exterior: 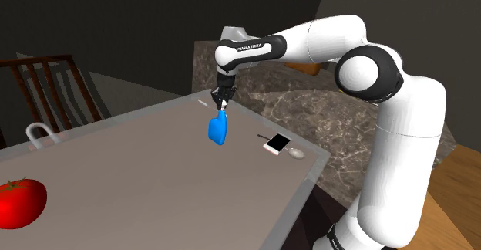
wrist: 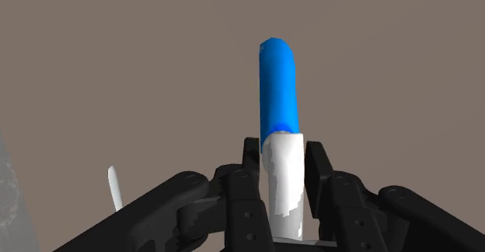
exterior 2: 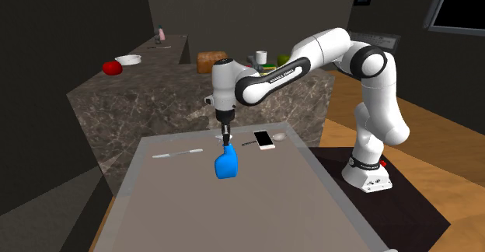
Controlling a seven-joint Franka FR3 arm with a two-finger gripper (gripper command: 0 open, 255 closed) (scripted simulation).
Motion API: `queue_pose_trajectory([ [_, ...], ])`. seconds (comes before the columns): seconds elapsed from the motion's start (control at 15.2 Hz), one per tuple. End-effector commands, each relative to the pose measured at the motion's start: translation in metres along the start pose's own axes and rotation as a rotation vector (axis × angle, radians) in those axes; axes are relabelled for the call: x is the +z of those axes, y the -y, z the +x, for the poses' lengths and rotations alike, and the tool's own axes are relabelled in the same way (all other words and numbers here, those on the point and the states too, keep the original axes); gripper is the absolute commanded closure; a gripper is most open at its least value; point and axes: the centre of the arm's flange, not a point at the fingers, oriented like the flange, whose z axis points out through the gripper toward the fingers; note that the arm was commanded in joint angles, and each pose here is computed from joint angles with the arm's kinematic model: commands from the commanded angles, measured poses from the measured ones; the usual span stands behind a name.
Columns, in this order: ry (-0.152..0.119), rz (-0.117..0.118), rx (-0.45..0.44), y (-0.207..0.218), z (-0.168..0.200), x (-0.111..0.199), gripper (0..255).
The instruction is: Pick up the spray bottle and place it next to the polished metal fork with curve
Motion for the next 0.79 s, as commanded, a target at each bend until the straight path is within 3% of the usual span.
queue_pose_trajectory([
  [0.0,0.000,0.000,0.000,0.000,0.000,0.000,255],
  [0.2,0.000,0.000,0.000,0.000,0.000,0.000,255],
  [0.73,0.000,0.000,0.000,-0.001,0.001,-0.042,255],
])
